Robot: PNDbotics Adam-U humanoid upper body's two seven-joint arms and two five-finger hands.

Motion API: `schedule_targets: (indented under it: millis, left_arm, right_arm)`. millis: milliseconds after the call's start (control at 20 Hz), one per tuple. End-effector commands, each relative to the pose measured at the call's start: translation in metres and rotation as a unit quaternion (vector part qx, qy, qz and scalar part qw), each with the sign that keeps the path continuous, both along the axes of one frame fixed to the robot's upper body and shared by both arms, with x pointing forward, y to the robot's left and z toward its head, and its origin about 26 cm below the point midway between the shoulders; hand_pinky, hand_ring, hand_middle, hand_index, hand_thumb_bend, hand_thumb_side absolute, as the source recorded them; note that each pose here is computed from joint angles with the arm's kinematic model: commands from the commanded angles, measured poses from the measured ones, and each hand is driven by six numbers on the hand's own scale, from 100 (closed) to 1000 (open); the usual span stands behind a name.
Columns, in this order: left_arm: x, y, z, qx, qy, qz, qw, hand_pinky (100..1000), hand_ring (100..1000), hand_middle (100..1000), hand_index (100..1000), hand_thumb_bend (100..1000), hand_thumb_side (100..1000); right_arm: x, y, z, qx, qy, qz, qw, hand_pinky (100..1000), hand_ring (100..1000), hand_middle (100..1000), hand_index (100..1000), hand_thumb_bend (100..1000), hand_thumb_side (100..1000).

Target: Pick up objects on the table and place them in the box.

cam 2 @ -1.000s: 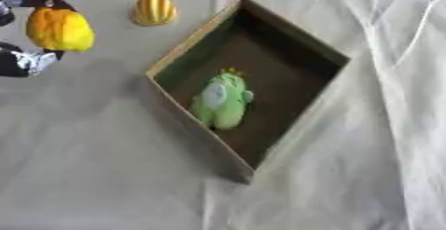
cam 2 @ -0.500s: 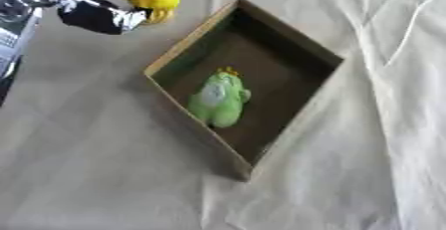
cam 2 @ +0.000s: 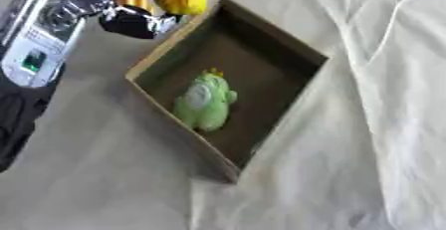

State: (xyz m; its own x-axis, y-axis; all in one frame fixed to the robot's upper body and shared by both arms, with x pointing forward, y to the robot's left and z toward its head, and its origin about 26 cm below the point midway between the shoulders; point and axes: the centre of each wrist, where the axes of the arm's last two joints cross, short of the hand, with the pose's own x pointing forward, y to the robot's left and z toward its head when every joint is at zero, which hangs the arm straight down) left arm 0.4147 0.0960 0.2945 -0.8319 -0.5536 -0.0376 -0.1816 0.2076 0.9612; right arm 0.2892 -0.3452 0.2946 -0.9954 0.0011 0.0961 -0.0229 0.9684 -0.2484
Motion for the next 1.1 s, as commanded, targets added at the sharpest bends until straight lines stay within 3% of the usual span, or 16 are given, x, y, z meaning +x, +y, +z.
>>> schedule_targets:
  millis: [50, 250, 450, 500, 700, 800, 1100]
  left_arm:
    - [0.003, -0.007, 0.002, -0.022, 0.011, 0.0, 1.0, 658, 616, 538, 757, 100, 199]
    - [0.005, -0.017, -0.013, -0.015, 0.039, -0.004, 0.999, 694, 644, 565, 780, 100, 190]
    - [0.007, -0.019, -0.022, 0.021, 0.05, 0.005, 0.999, 836, 799, 721, 885, 100, 106]
    - [0.007, -0.019, -0.024, 0.032, 0.05, 0.007, 0.998, 872, 832, 752, 907, 100, 125]
    - [0.008, -0.019, -0.029, 0.086, 0.041, 0.015, 0.995, 948, 893, 803, 942, 347, 327]
    - [0.008, -0.017, -0.03, 0.099, 0.034, 0.018, 0.994, 960, 907, 815, 949, 395, 379]
    - [0.007, -0.012, -0.026, 0.089, 0.021, 0.019, 0.996, 967, 940, 830, 959, 397, 403]
  right_arm:
    - [-0.005, -0.001, 0.012, 0.0, -0.019, 0.0, 1.0, 858, 938, 660, 830, 100, 355]
    - [-0.005, 0.0, 0.013, 0.003, -0.018, 0.0, 1.0, 858, 940, 659, 830, 100, 363]
    - [-0.005, 0.0, 0.012, 0.006, -0.015, 0.0, 1.0, 858, 942, 658, 829, 100, 375]
    - [-0.004, 0.0, 0.012, 0.007, -0.014, 0.0, 1.0, 858, 942, 658, 829, 100, 378]
    - [-0.005, 0.0, 0.011, 0.008, -0.012, -0.001, 1.0, 857, 944, 657, 828, 100, 386]
    - [-0.005, 0.0, 0.011, 0.008, -0.01, -0.002, 1.0, 857, 945, 657, 828, 100, 392]
    - [-0.004, 0.0, 0.01, 0.01, -0.006, -0.004, 1.0, 857, 946, 655, 827, 100, 397]
